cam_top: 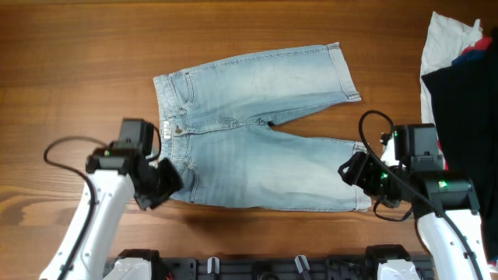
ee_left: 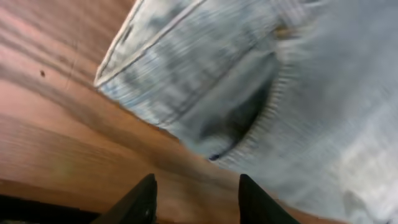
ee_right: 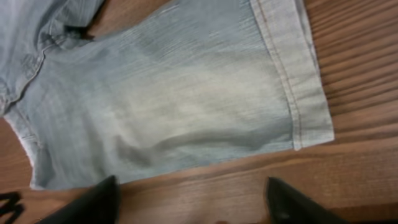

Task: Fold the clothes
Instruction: 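Grasp the bottom corners of the shorts with both grippers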

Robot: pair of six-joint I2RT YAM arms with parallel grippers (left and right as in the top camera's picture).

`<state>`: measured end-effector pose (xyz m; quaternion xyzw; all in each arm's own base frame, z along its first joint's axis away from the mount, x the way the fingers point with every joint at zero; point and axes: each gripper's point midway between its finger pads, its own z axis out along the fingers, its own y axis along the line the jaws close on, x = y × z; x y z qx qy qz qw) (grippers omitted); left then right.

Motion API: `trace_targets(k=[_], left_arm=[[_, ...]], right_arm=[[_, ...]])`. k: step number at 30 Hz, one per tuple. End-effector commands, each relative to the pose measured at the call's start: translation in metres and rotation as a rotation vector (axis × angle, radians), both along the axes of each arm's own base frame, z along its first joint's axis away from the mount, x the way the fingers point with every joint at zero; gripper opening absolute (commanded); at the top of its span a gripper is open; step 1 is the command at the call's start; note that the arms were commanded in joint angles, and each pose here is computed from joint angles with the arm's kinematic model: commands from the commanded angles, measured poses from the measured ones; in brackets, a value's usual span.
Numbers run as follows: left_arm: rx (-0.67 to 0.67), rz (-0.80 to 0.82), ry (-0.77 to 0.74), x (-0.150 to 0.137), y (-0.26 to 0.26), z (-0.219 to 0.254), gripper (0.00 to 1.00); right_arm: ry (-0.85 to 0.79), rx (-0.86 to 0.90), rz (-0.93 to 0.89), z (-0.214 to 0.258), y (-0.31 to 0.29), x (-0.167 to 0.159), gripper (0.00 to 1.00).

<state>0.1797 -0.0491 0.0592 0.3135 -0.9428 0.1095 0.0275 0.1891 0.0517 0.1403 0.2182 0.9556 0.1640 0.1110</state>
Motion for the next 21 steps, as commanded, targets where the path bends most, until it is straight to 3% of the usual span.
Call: trace_targets(k=[1,9,13,21], left_arm=[[-0.010,0.216,0.083,-0.018,-0.002,-0.021,0.40],[0.057,0.252,-0.007,-0.004,0.012,-0.042,0.41],[0.136,0.261,-0.022,-0.003,0.025,-0.045,0.52],[0.122,0.268,-0.058,-0.003,0.024,-0.065,0.54]], right_arm=[[0.019,0.036,0.007,0.000,0.007,-0.006,0.99],[0.031,0.065,-0.002,0.001,0.011,-0.008,1.00],[0.043,0.069,-0.033,0.000,0.010,-0.008,1.00],[0.049,0.074,-0.045,0.000,0.010,-0.009,1.00]])
